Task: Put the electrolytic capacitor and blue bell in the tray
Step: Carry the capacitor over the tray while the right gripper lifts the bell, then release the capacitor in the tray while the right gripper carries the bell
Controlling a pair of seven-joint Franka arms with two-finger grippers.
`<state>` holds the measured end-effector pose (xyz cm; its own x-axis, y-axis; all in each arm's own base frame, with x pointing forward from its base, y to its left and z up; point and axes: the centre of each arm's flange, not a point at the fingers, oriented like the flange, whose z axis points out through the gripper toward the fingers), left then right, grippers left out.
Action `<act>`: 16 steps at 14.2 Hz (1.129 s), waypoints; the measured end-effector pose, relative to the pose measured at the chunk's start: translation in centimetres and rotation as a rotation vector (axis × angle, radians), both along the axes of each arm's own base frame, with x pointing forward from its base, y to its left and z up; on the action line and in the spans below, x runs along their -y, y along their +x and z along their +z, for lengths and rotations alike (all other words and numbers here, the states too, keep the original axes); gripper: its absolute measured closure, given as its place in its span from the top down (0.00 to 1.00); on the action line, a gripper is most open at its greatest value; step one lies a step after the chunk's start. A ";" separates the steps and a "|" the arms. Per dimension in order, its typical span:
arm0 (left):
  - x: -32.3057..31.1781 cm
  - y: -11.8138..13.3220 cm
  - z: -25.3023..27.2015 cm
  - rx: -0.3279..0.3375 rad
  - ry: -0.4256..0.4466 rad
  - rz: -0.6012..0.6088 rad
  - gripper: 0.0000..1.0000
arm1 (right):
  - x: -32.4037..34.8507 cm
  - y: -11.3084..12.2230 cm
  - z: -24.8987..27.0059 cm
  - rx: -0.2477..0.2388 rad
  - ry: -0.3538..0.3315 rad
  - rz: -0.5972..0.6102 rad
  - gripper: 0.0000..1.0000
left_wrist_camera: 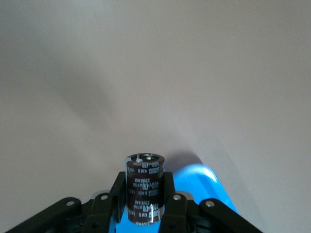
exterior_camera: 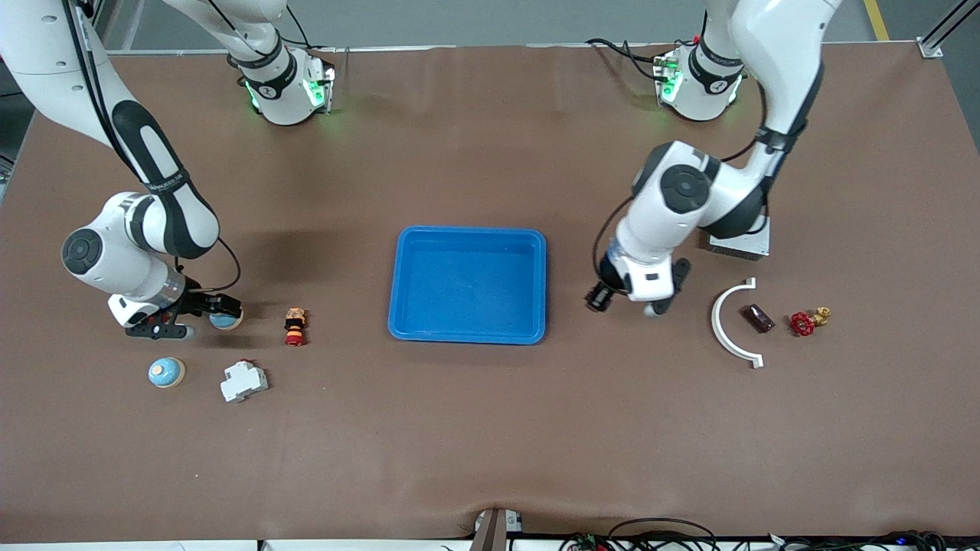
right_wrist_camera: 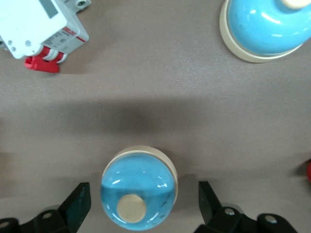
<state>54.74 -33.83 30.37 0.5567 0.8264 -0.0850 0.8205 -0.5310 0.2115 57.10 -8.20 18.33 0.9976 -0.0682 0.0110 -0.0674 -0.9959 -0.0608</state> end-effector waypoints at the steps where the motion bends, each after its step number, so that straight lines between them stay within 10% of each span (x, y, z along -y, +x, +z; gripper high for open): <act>1: 2.3 -0.4 -0.1 -0.011 -0.016 0.028 0.33 | -0.5 0.1 0.0 0.000 0.000 0.002 0.97; 5: 9.9 -2.7 -3.6 -0.110 -0.014 0.074 0.33 | -1.8 0.3 0.3 0.005 -0.001 0.013 0.63; 9: 12.5 -5.5 -10.3 -0.211 0.034 0.091 0.33 | -2.5 0.5 1.1 0.007 -0.001 0.021 0.63; 14: 13.6 -6.2 -12.1 -0.244 0.057 0.118 0.33 | -10.1 0.4 11.4 -0.106 0.001 -0.045 0.63; 16: 13.3 -5.9 -12.2 -0.245 0.064 0.123 0.48 | -14.3 -0.7 15.6 -0.115 -0.009 -0.099 0.63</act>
<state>48.87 -47.12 18.20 0.4208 0.8946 -0.1500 0.9023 -0.4299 -0.0325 56.45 6.15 33.88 0.9808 -0.1667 -0.1017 -0.1712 -0.9845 -0.0378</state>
